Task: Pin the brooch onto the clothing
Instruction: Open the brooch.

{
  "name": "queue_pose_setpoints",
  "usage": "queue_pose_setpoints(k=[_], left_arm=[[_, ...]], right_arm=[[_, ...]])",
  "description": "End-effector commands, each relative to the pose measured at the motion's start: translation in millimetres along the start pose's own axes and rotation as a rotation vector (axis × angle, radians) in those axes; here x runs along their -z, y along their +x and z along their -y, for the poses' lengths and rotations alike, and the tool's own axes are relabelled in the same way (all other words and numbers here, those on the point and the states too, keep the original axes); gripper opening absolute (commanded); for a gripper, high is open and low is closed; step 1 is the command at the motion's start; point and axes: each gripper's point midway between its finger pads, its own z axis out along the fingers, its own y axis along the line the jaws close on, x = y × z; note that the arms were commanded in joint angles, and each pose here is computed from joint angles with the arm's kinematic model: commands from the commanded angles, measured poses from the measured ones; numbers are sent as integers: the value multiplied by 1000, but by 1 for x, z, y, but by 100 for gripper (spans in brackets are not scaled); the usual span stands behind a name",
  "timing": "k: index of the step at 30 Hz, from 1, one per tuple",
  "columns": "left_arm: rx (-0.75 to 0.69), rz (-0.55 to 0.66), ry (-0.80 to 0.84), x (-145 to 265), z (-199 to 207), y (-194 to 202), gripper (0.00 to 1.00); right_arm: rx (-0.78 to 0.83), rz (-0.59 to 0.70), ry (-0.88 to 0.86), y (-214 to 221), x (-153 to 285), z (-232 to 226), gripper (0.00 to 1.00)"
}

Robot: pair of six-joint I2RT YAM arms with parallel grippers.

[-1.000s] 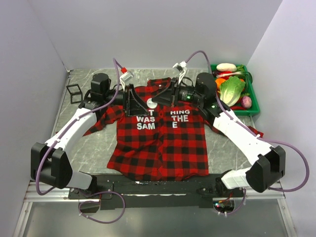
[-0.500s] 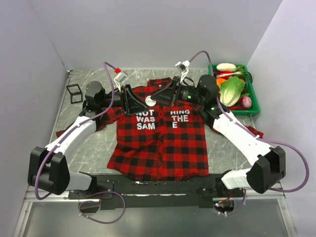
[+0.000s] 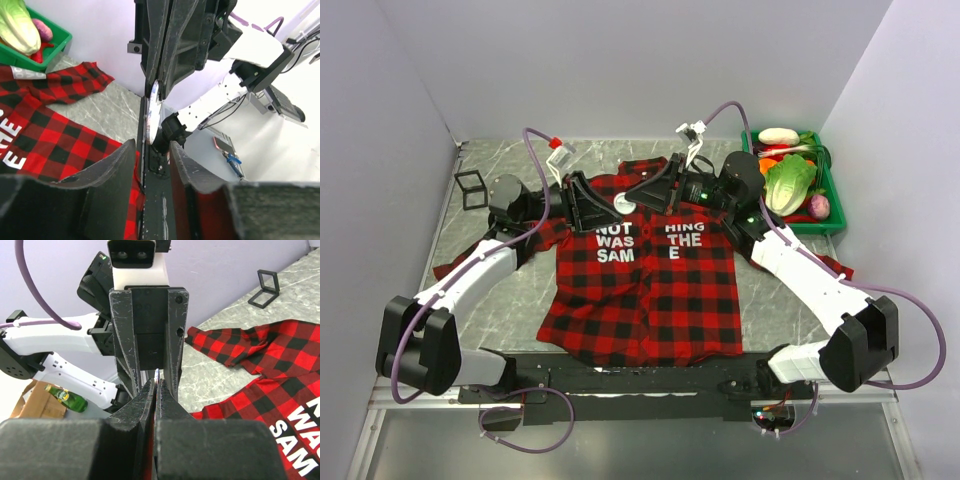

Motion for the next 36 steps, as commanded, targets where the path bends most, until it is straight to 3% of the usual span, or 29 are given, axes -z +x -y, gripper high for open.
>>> queue_pose_setpoints(k=[1,11,16,29,36], left_arm=[[-62,42,32,-2,14,-12,36],[-64,61,25,-3,14,-15,31],[-60,72,31,-3,15,-17,13],[-57,70,31,-3,15,-16,26],[-54,69,30,-3,14,-14,7]], right_arm=[[42,21,-36,-6,-1,-7,0],[44,9,-30,-3,-2,-5,0],[39,-1,-32,0,-5,-4,0],[36,-17,-16,5,-8,0,0],[43,-11,-8,5,-7,0,0]])
